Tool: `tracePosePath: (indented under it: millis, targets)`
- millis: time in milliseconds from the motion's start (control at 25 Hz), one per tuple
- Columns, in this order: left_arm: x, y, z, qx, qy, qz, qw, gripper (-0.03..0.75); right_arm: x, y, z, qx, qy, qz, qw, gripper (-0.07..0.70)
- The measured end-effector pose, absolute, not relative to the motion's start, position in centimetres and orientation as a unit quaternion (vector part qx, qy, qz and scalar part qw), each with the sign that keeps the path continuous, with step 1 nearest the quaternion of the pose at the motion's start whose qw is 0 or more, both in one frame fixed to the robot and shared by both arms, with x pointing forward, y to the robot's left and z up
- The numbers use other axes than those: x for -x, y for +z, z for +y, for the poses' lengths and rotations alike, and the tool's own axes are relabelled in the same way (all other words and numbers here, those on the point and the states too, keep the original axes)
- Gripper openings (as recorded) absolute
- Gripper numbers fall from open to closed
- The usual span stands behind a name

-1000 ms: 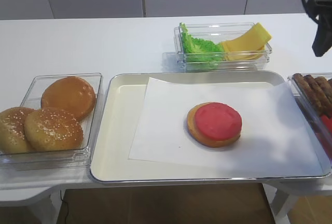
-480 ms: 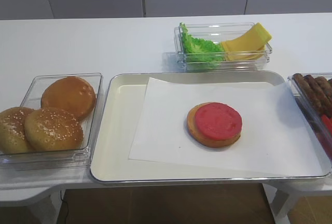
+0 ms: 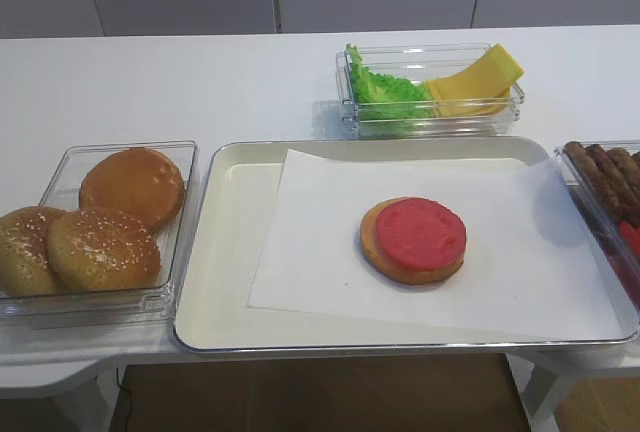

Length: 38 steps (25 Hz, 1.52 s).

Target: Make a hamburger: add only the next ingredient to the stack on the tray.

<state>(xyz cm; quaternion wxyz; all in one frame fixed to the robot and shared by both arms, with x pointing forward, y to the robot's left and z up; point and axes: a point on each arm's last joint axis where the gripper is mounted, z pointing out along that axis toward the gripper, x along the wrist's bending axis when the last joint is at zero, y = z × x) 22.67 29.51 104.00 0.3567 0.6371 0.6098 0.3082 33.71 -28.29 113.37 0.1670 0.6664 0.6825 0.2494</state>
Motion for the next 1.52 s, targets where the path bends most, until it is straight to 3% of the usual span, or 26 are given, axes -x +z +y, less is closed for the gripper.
tracePosePath:
  millis: [640,1120,1520]
  targets:
    - [-22.7,104.0,29.5,-0.637,0.308,0.610,0.357,0.351,-21.7,109.2,-29.6,-0.613,0.377,0.635,0.282,0.394]
    - [-22.7,104.0,29.5,-0.637,0.308,0.610,0.357,0.351,-22.8,104.5,-29.7,-0.614,0.331,0.664,0.271,0.395]
    - [-22.7,104.0,29.5,-0.637,0.308,0.610,0.357,0.351,-23.8,103.8,-29.6,-0.592,0.341,0.669,0.292,0.395]
